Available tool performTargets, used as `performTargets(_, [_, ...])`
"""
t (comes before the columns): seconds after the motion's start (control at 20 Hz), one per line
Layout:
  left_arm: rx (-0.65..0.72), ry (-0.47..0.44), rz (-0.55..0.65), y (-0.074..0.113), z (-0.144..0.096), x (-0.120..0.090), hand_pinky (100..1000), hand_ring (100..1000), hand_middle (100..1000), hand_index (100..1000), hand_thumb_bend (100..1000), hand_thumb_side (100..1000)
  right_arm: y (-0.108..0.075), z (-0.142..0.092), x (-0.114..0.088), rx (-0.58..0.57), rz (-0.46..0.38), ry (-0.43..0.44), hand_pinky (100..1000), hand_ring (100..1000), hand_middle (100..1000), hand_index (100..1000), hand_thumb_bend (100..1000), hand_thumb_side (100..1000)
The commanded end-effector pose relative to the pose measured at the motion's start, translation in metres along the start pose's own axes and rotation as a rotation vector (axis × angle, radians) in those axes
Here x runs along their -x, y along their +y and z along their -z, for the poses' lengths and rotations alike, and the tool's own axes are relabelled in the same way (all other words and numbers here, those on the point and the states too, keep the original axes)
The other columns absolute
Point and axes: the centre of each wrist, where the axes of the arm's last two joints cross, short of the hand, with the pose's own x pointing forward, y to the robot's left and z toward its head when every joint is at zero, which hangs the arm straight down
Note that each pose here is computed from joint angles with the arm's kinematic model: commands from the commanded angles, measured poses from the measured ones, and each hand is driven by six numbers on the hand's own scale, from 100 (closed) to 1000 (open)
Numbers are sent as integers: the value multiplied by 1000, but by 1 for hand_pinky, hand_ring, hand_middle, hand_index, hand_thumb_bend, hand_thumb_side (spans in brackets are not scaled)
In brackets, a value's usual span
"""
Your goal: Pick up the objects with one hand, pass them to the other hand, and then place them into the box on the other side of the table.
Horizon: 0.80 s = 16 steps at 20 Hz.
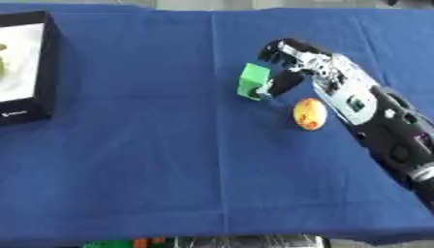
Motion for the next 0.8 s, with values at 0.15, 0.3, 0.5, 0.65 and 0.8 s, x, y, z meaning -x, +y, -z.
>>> performTargets(0.15, [-12,-28,18,6,1,-7,768,754,758,700,225,642,-12,1,4,28,4,12,796,817,739,787,591,235])
performTargets(0.3, [-10,-26,19,5,1,-6,768,754,758,700,223,643,-10,2,5,27,10,15,796,817,738,785,590,236])
performTargets(0.5, [-11,-24,21,5,0,-6,769,754,759,700,217,646,-8,3,6,22,10,20,796,818,736,784,587,237])
performTargets(0.65, [-11,-24,20,5,0,-5,773,755,760,700,208,650,-8,2,9,17,9,27,795,817,730,780,580,237])
performTargets(0.8, [-10,-24,20,4,0,-5,775,755,760,701,201,655,-8,1,11,16,12,29,795,816,712,767,569,233])
